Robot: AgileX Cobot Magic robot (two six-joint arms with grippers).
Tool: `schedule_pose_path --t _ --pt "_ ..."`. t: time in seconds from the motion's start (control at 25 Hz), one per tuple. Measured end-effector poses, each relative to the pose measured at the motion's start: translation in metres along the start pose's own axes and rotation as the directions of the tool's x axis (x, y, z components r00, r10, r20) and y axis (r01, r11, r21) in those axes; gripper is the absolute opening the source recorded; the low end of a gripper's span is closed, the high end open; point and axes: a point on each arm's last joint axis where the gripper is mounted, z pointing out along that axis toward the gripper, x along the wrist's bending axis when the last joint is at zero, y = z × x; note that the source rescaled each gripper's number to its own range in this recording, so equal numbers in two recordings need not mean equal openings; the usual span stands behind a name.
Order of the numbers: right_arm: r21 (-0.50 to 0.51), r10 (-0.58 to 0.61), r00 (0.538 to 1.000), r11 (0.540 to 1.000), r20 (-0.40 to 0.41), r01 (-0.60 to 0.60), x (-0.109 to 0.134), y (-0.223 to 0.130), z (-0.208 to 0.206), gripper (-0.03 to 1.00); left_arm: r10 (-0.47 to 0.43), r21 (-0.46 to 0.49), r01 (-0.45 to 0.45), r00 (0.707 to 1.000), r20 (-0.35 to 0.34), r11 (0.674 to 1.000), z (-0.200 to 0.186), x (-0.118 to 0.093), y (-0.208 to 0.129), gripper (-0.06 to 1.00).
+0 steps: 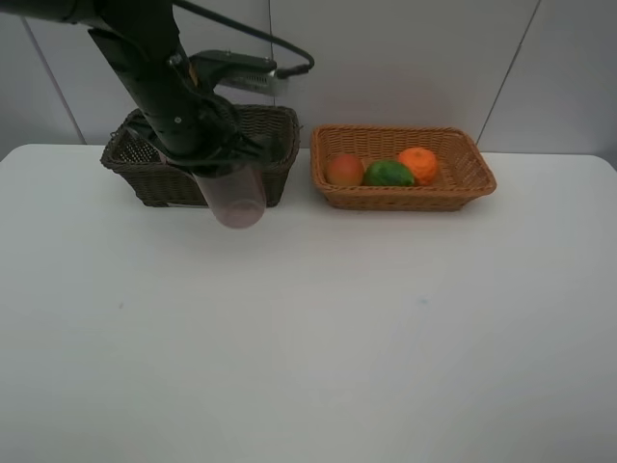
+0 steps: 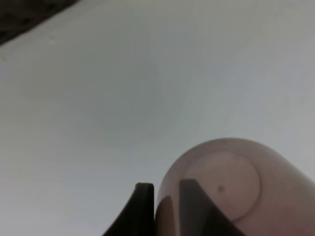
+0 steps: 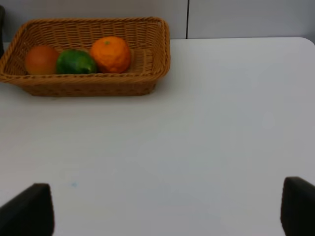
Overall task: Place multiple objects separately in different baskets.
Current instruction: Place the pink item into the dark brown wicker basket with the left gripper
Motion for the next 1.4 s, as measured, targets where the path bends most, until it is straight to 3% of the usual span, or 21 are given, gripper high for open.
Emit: schedule_pose_path --t 0.24,0.44,0.68,1.0,1.04,1.12,1.24,1.32,1.4 --pt "0.000 0.000 1.000 1.000 0.000 0.000 0.000 0.000 0.000 1.00 -0.131 -0.154 0.119 0.989 -0.070 0.981 -0.030 0.043 0.041 0.00" --pt "0.000 0.000 1.000 1.000 0.000 0.000 0.000 0.000 0.000 1.00 -0.157 -0.251 0.119 0.978 -0.136 0.961 -0.011 0.081 0.060 0.00" --pt "0.000 0.000 1.000 1.000 0.000 0.000 0.000 0.000 0.000 1.00 -0.118 -0.286 0.065 0.978 -0.171 0.956 0.039 0.099 0.065 0.00" --pt "0.000 0.000 1.000 1.000 0.000 0.000 0.000 0.000 0.000 1.00 -0.048 -0.235 -0.001 0.978 -0.203 0.972 0.087 0.104 0.058 0.02" --pt "0.000 0.000 1.000 1.000 0.000 0.000 0.000 0.000 0.000 1.00 -0.046 -0.231 -0.002 0.978 -0.203 0.973 0.091 0.104 0.058 0.06" --pt "0.000 0.000 1.000 1.000 0.000 0.000 0.000 0.000 0.000 1.00 -0.043 -0.231 -0.005 0.978 -0.203 0.973 0.093 0.104 0.057 0.26" --pt "0.000 0.000 1.000 1.000 0.000 0.000 0.000 0.000 0.000 1.00 -0.043 -0.236 -0.006 0.979 -0.201 0.972 0.093 0.104 0.058 0.78" --pt "0.000 0.000 1.000 1.000 0.000 0.000 0.000 0.000 0.000 1.00 -0.044 -0.238 -0.005 0.979 -0.201 0.971 0.093 0.104 0.058 0.93" --pt "0.000 0.000 1.000 1.000 0.000 0.000 0.000 0.000 0.000 1.00 -0.052 -0.242 0.002 0.979 -0.198 0.970 0.089 0.104 0.059 0.98"
